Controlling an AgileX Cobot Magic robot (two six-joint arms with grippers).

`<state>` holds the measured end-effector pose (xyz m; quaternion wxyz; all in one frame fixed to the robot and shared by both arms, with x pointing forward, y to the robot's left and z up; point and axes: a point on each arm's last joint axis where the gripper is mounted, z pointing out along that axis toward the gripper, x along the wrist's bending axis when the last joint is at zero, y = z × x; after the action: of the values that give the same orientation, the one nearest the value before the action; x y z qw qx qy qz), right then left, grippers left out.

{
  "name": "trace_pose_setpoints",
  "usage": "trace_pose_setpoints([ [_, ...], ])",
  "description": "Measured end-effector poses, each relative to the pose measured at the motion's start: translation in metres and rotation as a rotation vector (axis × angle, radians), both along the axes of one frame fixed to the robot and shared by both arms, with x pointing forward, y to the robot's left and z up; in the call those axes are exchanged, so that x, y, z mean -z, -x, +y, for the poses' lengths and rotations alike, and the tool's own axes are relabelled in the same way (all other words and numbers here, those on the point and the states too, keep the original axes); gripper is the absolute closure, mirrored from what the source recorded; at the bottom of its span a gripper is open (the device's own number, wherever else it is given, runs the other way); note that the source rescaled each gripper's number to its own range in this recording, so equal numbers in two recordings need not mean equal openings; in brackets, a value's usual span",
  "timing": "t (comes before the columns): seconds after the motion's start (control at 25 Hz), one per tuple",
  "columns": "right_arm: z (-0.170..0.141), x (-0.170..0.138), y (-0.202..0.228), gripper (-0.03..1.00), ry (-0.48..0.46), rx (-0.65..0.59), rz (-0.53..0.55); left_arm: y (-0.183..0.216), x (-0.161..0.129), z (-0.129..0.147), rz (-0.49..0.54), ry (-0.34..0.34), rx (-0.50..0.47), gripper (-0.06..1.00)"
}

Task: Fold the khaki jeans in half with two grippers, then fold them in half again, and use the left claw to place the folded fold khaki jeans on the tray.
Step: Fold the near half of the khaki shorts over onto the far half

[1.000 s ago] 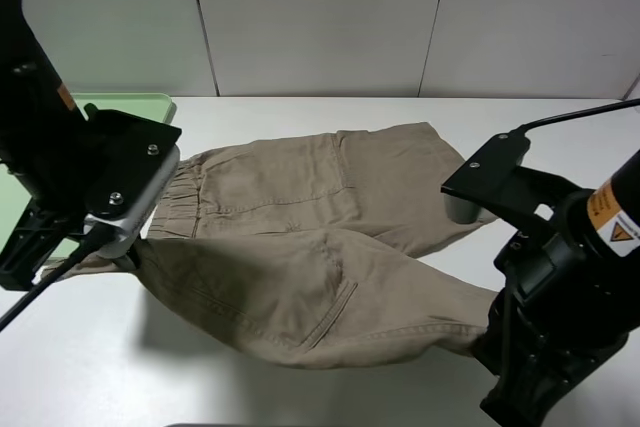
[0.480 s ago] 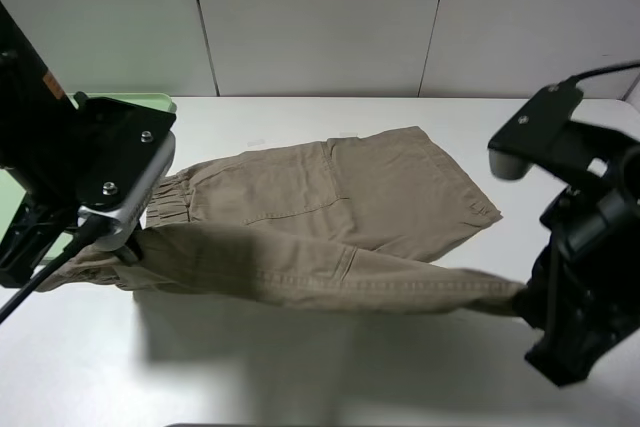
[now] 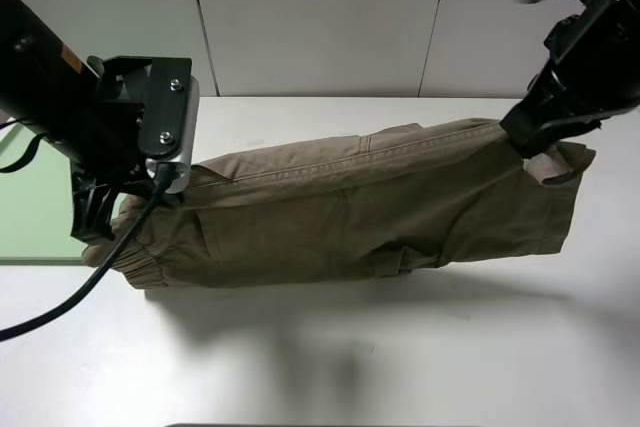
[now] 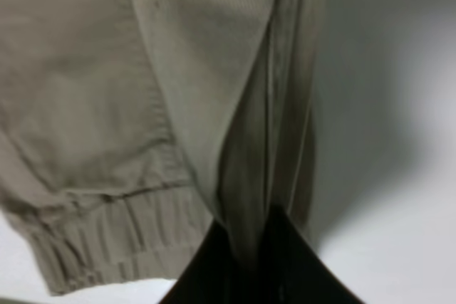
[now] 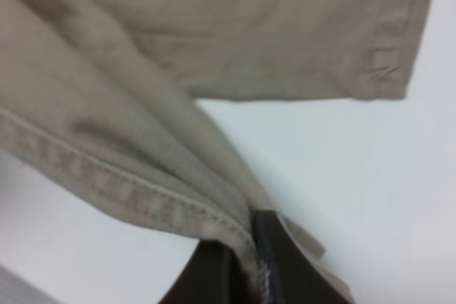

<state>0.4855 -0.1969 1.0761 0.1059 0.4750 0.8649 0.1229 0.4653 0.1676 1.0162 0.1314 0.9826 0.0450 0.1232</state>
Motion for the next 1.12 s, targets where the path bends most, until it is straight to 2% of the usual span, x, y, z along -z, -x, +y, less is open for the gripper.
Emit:
trace_pose_setpoints([
  [0.12, 0.006, 0.007, -0.026, 0.97, 0.034, -0.016, 0.015, -0.005, -0.001, 0.000, -0.054, 0.006, -0.014, 0.94],
  [0.32, 0.019, 0.015, -0.063, 0.97, 0.044, -0.024, 0.010, -0.020, 0.010, 0.002, -0.109, -0.055, -0.034, 0.94],
  [0.52, 0.030, 0.027, -0.089, 0.97, 0.036, -0.035, 0.005, -0.048, 0.034, 0.013, -0.146, -0.062, -0.161, 0.94],
  [0.68, 0.037, 0.045, -0.104, 0.97, 0.031, -0.036, 0.008, -0.067, 0.054, 0.020, -0.174, -0.058, -0.203, 0.94],
  [0.92, 0.042, 0.066, -0.120, 0.97, 0.034, -0.044, -0.026, -0.084, 0.081, 0.022, -0.194, -0.047, -0.212, 0.94],
  [1.12, 0.042, 0.071, -0.127, 0.97, 0.051, -0.060, -0.078, -0.088, 0.088, 0.020, -0.214, -0.034, -0.205, 0.94],
])
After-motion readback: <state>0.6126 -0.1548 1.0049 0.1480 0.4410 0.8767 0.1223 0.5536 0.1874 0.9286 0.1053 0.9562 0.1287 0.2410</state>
